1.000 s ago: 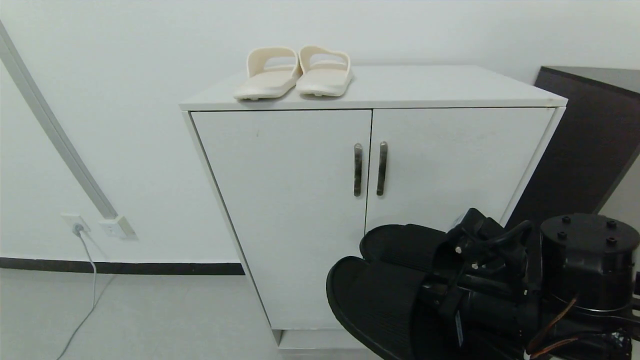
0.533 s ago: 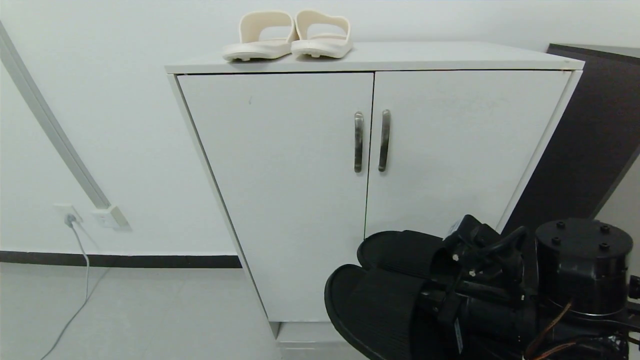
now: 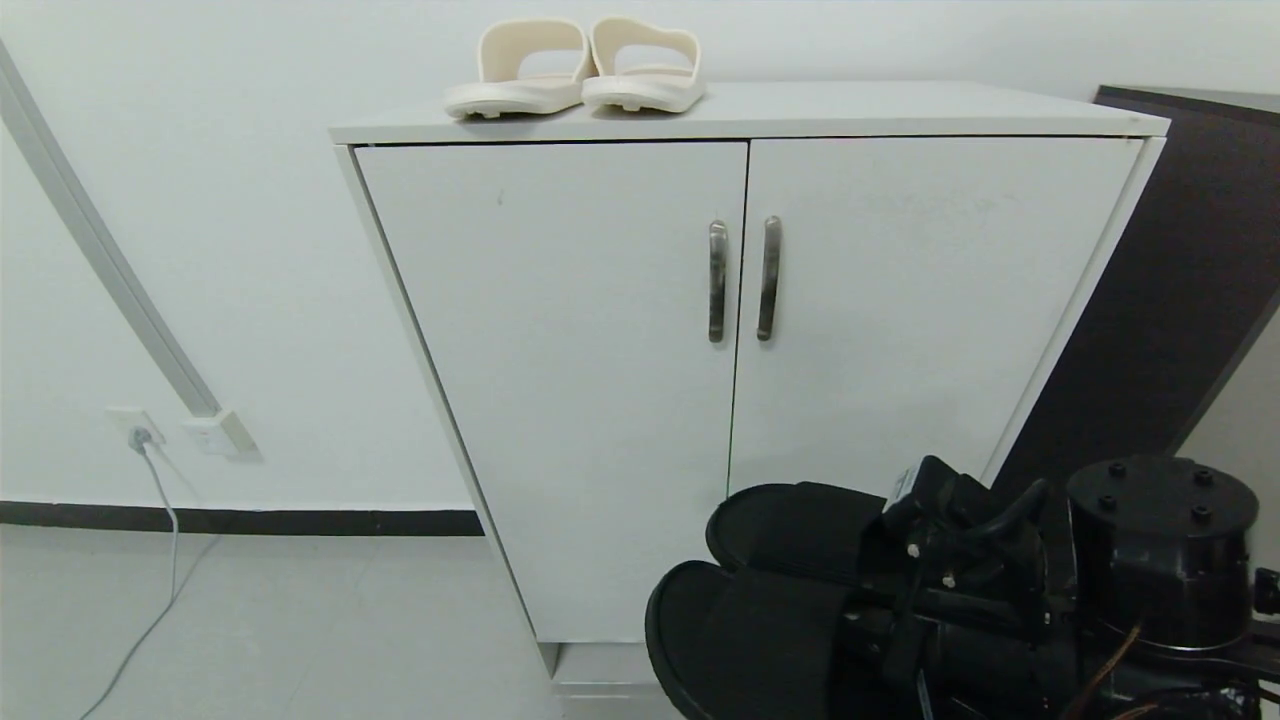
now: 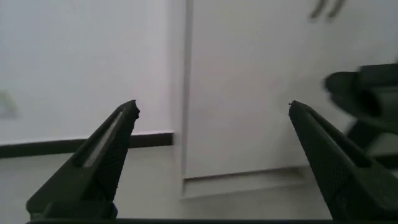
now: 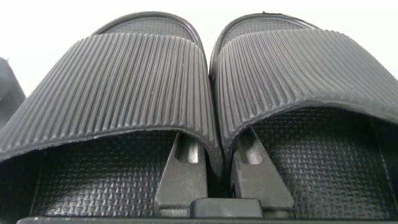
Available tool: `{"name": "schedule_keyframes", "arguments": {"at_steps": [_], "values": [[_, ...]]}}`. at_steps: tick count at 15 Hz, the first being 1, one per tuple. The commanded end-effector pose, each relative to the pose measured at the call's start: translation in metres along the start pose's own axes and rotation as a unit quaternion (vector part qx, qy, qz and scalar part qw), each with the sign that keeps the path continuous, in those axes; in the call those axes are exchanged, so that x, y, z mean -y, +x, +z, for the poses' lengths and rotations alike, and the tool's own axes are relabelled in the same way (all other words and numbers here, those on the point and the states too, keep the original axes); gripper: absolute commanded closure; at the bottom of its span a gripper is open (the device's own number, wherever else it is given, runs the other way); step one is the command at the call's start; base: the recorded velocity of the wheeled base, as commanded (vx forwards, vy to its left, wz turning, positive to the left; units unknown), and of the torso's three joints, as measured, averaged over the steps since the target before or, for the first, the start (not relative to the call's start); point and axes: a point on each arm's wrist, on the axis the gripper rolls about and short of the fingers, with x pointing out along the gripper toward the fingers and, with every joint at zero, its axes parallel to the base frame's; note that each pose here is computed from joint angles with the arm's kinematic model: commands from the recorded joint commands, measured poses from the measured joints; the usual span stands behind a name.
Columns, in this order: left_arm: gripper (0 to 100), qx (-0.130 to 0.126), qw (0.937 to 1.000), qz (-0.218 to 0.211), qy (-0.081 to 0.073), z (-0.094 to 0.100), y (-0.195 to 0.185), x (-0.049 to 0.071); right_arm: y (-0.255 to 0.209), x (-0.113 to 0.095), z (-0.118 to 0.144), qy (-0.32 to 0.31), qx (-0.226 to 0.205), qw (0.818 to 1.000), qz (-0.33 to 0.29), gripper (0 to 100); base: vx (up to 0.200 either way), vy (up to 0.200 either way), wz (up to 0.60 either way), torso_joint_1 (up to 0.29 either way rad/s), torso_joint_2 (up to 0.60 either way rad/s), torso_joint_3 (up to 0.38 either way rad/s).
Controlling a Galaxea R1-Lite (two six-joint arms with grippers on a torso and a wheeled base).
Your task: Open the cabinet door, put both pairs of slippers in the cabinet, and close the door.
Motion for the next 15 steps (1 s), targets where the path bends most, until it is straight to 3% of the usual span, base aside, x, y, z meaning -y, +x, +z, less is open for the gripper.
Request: {"name": "schedule_keyframes", "arguments": {"at_steps": [1, 3, 4, 5, 6, 9, 10, 11, 13, 15], "values": [[0, -0.069, 0.9905, -0.115, -0.027, 0.03, 0.057, -0.004, -0.003, -0.001, -0.002, -0.001, 0.0, 1.0, 0.007, 100, 0.0, 0.0, 0.0, 0.0, 0.0, 0.0], [0, -0.075, 0.9822, -0.17, -0.029, 0.04, 0.09, -0.004, -0.002, 0.0, -0.002, -0.001, 0.0, 1.0, 0.007, 100, 0.0, 0.0, 0.0, 0.0, 0.0, 0.0], [0, -0.08, 0.9748, -0.206, -0.029, 0.047, 0.108, 0.001, -0.002, -0.001, -0.002, -0.001, -0.001, 1.0, 0.008, 100, 0.0, 0.0, 0.0, 0.0, 0.0, 0.0], [0, -0.082, 0.9715, -0.221, -0.028, 0.049, 0.116, 0.005, -0.001, 0.0, -0.003, 0.0, -0.002, 1.0, 0.008, 100, 0.0, 0.0, 0.0, 0.0, 0.0, 0.0], [0, -0.083, 0.9647, -0.249, -0.022, 0.056, 0.139, 0.02, -0.001, 0.0, -0.003, 0.0, -0.003, 1.0, 0.008, 100, 0.0, 0.0, 0.0, 0.0, 0.0, 0.0], [0, -0.073, 0.9534, -0.291, -0.033, 0.07, 0.183, 0.068, 0.0, 0.0, -0.003, 0.0, -0.004, 1.0, 0.008, 100, 0.0, 0.0, 0.0, 0.0, 0.0, 0.0], [0, -0.071, 0.9513, -0.298, -0.032, 0.07, 0.19, 0.077, 0.0, 0.0, -0.003, 0.0, -0.004, 1.0, 0.008, 100, 0.0, 0.0, 0.0, 0.0, 0.0, 0.0], [0, -0.067, 0.9448, -0.319, -0.031, 0.07, 0.21, 0.1, -0.001, 0.0, -0.003, 0.0, -0.004, 1.0, 0.008, 100, 0.0, 0.0, 0.0, 0.0, 0.0, 0.0], [0, -0.059, 0.9421, -0.329, -0.031, 0.071, 0.233, 0.121, -0.001, 0.0, -0.003, 0.0, -0.004, 1.0, 0.008, 100, 0.0, 0.0, 0.0, 0.0, 0.0, 0.0], [0, -0.039, 0.9352, -0.35, -0.034, 0.081, 0.253, 0.143, -0.001, 0.0, -0.003, 0.0, -0.004, 1.0, 0.008, 100, 0.0, 0.0, 0.0, 0.0, 0.0, 0.0]]}}
